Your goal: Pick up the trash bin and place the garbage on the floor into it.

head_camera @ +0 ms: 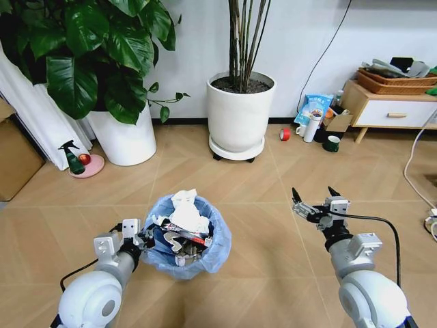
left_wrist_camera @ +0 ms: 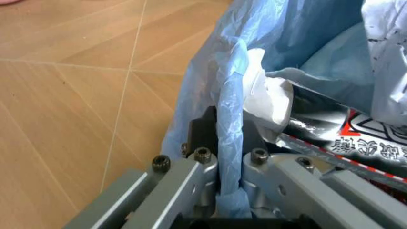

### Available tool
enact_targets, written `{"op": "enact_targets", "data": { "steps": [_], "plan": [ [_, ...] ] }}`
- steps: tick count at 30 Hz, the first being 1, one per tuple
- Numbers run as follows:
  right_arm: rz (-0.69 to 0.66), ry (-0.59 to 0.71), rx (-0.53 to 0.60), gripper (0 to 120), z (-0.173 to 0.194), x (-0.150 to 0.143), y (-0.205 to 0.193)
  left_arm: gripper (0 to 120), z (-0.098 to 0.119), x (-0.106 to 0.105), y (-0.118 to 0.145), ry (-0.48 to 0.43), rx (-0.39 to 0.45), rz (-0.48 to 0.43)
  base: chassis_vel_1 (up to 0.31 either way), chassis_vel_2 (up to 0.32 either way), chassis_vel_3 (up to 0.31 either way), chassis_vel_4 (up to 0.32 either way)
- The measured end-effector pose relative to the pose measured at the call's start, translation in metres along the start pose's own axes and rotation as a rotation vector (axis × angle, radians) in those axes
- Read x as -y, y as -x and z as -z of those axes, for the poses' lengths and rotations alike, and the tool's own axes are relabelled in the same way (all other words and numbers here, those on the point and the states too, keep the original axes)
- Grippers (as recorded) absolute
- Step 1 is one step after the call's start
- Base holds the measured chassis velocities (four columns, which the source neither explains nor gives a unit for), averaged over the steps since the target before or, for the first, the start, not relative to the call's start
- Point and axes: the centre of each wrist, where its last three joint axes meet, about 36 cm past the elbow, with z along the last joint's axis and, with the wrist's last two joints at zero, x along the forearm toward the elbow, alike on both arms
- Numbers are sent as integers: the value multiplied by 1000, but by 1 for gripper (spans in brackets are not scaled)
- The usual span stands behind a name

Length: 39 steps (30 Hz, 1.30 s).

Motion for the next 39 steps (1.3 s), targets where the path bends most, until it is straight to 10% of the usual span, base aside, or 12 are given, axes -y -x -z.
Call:
{"op": "enact_targets", "data": {
  "steps": [39],
  "plan": [
    [14, -10, -3, 100, -6, -4, 1, 0, -3, 3, 1, -3, 7, -7, 23, -17, -25, 17]
  ]
}}
